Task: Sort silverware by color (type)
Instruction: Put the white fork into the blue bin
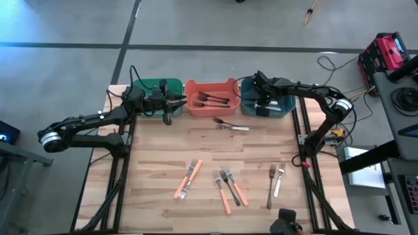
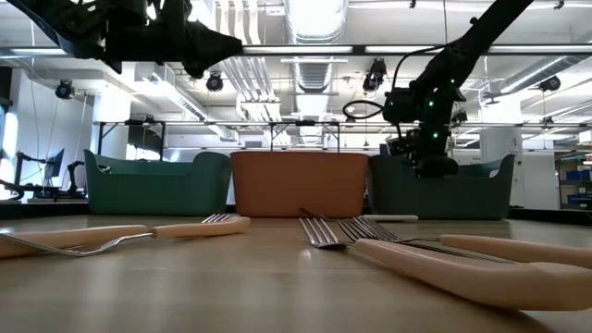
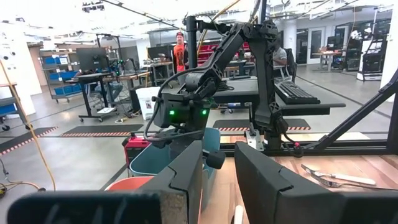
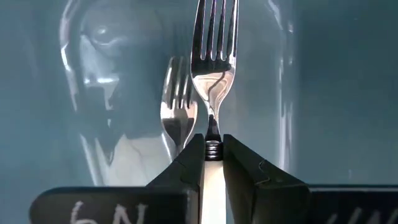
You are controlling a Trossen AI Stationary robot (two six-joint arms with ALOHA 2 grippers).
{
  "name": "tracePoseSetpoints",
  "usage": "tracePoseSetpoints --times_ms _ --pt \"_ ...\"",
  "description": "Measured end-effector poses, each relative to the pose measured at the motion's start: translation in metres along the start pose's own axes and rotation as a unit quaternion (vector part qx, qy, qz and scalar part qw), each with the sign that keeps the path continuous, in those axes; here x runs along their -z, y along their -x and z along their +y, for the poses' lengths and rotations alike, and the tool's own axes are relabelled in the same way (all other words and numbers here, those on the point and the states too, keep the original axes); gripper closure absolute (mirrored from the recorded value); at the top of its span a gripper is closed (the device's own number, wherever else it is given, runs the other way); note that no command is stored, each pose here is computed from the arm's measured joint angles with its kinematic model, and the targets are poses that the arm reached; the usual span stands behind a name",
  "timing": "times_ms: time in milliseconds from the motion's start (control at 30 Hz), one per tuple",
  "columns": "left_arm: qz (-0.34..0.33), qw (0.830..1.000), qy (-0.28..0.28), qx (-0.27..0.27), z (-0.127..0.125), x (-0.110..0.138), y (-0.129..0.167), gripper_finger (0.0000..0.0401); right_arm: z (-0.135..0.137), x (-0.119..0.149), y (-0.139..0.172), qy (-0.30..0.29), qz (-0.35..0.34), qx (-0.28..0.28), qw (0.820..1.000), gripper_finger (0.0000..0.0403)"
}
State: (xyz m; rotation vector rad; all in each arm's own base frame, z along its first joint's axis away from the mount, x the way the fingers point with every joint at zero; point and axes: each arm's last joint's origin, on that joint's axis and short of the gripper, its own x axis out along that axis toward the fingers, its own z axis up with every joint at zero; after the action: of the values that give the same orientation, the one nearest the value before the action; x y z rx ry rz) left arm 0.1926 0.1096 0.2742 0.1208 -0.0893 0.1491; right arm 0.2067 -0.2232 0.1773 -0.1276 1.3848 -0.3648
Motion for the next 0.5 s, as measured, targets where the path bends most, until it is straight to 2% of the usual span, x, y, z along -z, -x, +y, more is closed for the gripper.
tracePoseSetpoints --times_ms 500 --pt "0.0 1.0 0.004 0.0 0.0 0.0 0.0 0.0324 -0.001 0.001 -0.0005 -0.015 0.0 0.001 1.0 0.037"
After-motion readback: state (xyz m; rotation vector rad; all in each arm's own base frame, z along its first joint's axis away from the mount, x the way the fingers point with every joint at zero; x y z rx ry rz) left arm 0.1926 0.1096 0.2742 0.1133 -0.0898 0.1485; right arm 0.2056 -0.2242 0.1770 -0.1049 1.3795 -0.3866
